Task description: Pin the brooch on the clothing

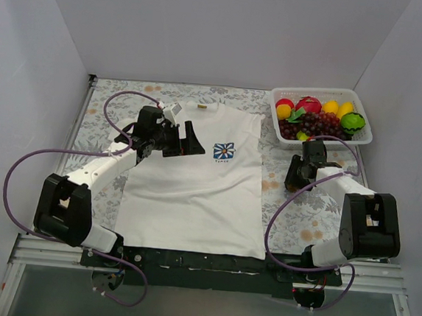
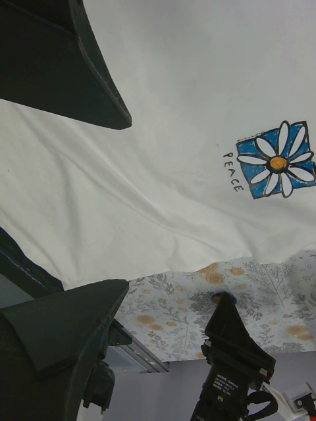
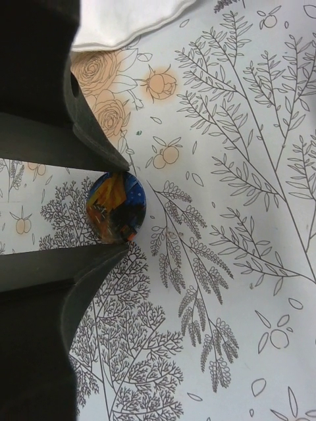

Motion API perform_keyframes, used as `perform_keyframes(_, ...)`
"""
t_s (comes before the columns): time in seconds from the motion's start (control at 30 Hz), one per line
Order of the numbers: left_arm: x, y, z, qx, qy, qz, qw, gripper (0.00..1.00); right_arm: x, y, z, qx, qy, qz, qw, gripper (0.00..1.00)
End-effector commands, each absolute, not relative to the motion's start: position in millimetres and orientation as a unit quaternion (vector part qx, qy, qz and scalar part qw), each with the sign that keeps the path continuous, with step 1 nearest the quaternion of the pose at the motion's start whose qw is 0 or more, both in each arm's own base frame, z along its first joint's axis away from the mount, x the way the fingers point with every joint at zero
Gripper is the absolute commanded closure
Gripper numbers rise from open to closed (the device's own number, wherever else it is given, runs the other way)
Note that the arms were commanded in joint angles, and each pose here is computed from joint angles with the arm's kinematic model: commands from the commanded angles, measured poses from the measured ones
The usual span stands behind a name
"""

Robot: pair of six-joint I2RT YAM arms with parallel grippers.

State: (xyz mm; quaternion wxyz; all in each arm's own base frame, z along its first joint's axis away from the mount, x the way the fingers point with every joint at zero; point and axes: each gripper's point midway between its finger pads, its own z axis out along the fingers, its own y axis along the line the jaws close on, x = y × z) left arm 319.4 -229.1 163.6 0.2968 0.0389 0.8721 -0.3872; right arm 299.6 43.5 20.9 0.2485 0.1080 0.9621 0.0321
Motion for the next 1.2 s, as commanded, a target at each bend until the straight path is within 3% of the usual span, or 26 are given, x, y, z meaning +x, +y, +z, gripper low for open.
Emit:
perform_keyframes(0.0,323.6,-229.4,176.6,0.044,0.867,-0.389,0.308,0.02,292.6,53.8,26.9,0.098,0.966,0.059,0.233,0.66)
perform_keyframes(0.5,326.1,-230.1,172.1,0.042,0.870,-0.386,0.303,0.02,313.7,75.2,69.7,0.065,0.955,0.072,0.281,0.66)
perform_keyframes(0.7,324.8,-258.2,165.0,0.066,0.874,-0.399,0.269,0.02,317.9,73.3,65.3,0.058,0.955,0.064,0.283,0.59)
perform_keyframes(1.0,322.8,-350.5,155.2,0.128,0.862,-0.445,0.207,0.08,324.6,85.4,61.7,0.063,0.950,0.117,0.283,0.36)
perform_keyframes(1.17,314.0,-406.8,151.6,0.162,0.844,-0.475,0.191,0.12,330.0,83.4,58.8,0.080,0.942,0.158,0.286,0.35)
